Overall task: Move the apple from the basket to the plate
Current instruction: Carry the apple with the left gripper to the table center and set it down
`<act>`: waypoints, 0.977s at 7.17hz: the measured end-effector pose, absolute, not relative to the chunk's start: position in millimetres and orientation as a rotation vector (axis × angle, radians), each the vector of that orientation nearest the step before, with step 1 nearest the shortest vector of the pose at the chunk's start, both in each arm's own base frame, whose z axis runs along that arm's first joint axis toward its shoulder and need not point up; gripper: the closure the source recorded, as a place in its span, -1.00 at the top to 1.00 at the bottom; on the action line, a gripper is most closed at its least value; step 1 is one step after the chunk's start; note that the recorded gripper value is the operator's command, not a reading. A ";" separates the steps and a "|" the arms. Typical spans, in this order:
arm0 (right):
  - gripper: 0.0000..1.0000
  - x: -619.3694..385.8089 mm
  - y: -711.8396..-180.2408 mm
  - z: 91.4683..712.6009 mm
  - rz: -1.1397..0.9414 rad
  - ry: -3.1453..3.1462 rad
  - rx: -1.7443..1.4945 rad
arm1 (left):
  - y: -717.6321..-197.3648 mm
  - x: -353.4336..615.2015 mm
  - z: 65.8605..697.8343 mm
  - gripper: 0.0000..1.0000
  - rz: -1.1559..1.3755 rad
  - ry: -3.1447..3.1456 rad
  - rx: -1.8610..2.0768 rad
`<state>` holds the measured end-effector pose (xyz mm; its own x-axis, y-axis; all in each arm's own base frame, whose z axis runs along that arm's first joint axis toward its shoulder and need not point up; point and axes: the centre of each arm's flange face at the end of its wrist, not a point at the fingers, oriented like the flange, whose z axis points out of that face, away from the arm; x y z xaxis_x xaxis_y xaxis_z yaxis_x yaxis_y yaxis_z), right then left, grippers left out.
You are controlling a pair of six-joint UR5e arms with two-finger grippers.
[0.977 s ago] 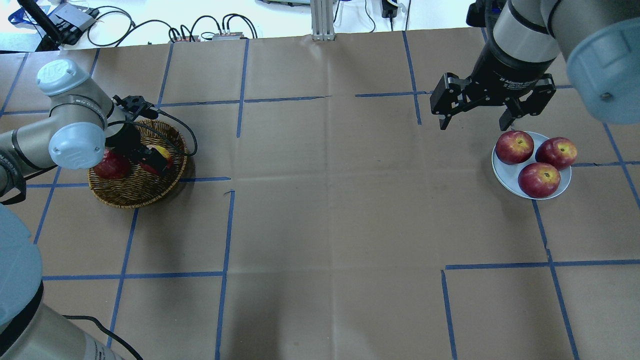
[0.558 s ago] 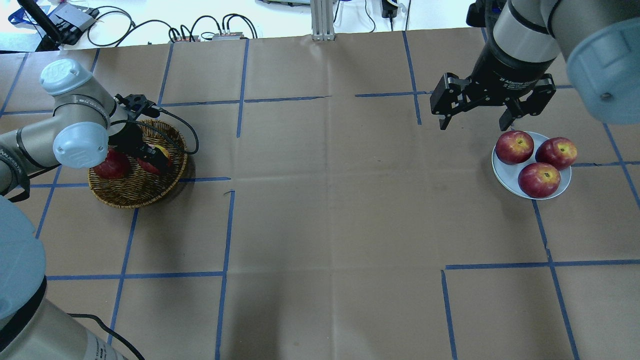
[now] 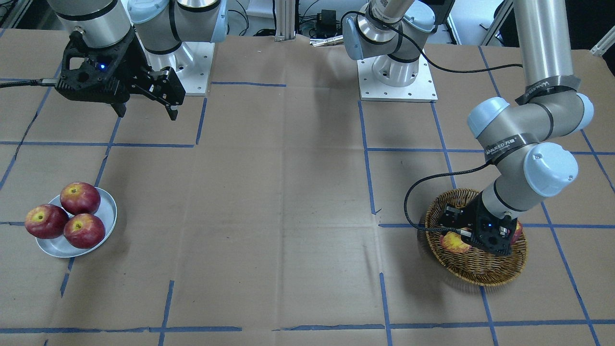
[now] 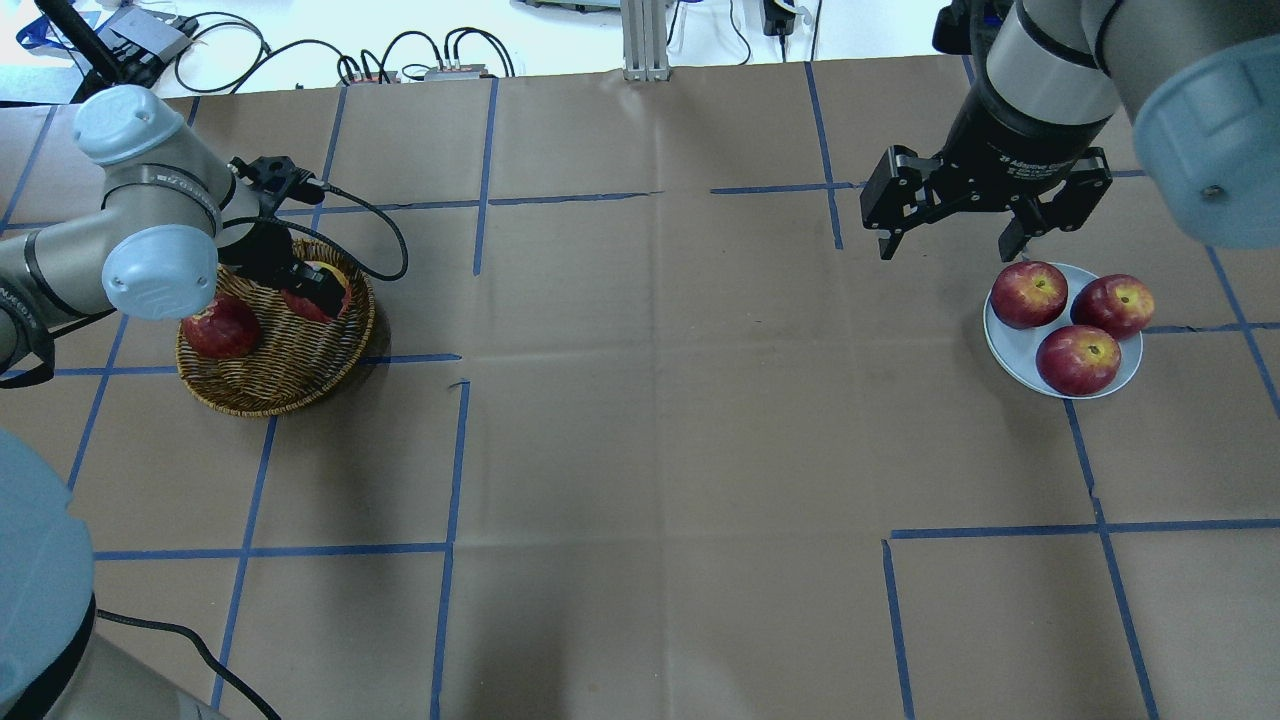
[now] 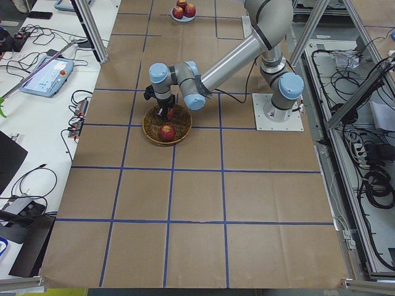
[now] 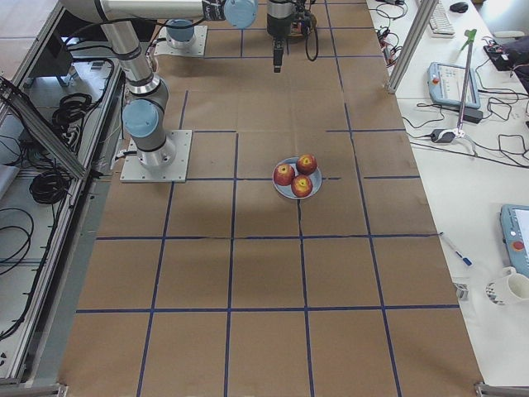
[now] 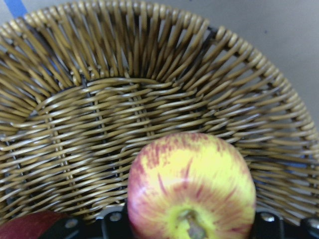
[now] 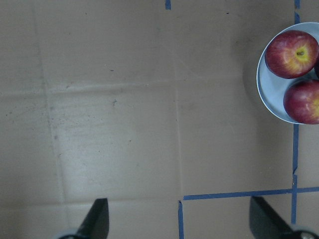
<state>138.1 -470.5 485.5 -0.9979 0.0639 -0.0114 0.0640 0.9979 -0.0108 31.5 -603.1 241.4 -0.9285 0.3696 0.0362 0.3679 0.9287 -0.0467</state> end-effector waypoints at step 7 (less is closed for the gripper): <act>1.00 138.2 -470.8 485.1 -0.016 3.129 0.099 | -523.7 -283.9 283.4 -0.07 0.135 -3.165 -0.107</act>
<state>138.2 -470.8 485.1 -0.9979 0.0630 -0.0115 0.0631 0.9980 -0.0101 -283.9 -523.7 283.4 -0.9973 0.0662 -0.0313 0.0687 0.9941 -0.0841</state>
